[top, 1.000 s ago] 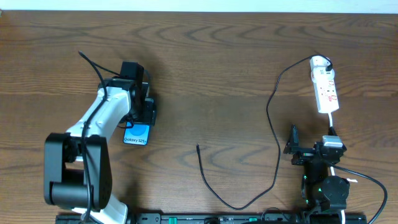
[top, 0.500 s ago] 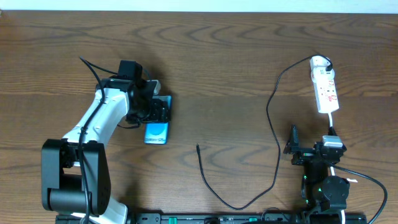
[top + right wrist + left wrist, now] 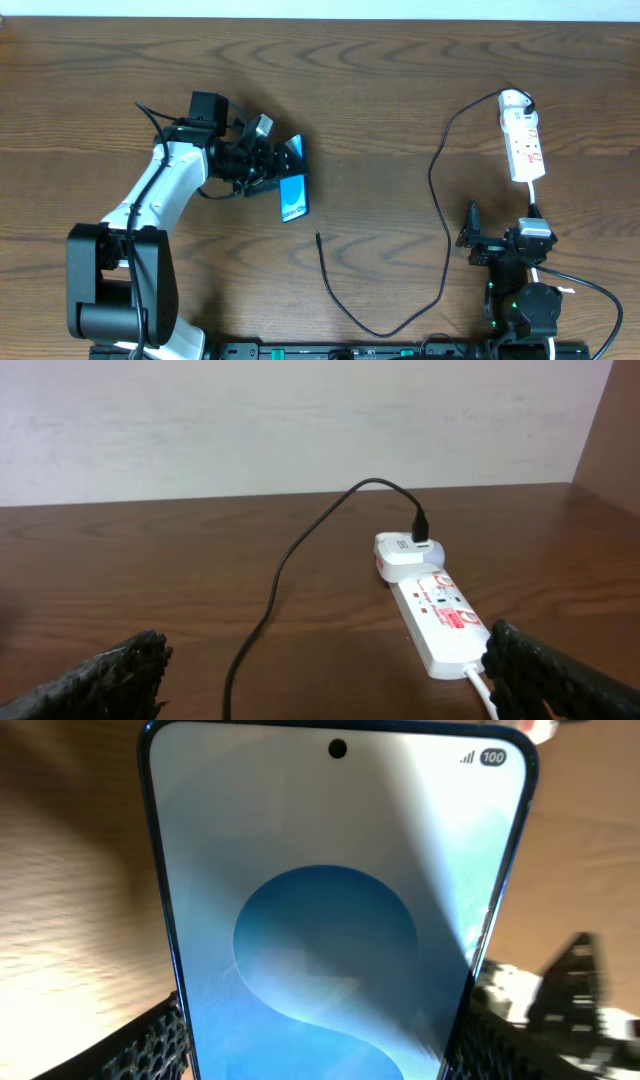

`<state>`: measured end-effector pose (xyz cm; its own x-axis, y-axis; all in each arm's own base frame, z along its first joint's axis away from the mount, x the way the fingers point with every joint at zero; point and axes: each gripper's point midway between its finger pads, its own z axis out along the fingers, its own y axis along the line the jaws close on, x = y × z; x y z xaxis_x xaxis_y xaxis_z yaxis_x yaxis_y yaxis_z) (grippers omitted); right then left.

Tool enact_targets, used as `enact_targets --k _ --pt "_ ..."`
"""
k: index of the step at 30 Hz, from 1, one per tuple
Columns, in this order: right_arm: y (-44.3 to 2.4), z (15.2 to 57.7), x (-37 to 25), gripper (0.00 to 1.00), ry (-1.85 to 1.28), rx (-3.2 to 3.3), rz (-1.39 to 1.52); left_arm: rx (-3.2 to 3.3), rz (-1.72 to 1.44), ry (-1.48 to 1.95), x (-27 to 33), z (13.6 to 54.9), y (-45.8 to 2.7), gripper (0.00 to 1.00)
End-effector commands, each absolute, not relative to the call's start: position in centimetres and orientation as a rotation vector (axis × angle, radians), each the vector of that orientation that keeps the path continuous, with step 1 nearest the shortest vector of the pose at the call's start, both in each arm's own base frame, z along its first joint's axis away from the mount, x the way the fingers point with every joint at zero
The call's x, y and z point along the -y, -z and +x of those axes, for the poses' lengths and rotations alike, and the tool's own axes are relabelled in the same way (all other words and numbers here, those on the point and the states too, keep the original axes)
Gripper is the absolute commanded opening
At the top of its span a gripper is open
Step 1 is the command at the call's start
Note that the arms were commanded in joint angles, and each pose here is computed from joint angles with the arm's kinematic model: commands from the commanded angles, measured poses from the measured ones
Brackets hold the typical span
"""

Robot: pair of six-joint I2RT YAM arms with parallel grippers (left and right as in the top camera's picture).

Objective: Plug charger to phone and switch on socket
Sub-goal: 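Lift the phone with the left gripper and tilt it upright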

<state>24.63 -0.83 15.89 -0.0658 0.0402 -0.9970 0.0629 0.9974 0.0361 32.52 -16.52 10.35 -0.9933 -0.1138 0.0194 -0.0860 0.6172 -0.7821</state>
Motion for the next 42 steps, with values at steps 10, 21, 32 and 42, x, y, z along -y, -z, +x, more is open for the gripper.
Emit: enact_targets --k 10,21,32,42 --pt "-15.9 24.6 0.9 0.99 0.012 -1.634 0.093 -2.549 -0.369 1.886 19.5 34.8 -18.4 0.07" --pt "-15.9 24.6 0.9 0.99 0.012 -1.634 0.093 -2.489 -0.680 2.048 19.9 37.0 -21.0 0.07" --pt "-15.9 24.6 0.8 0.99 0.012 -1.634 0.093 -2.434 -0.775 2.207 20.0 37.8 -23.8 0.07" --pt "-15.9 24.6 0.8 0.99 0.012 -1.634 0.092 -2.426 -0.896 2.285 18.7 37.8 -24.5 0.07"
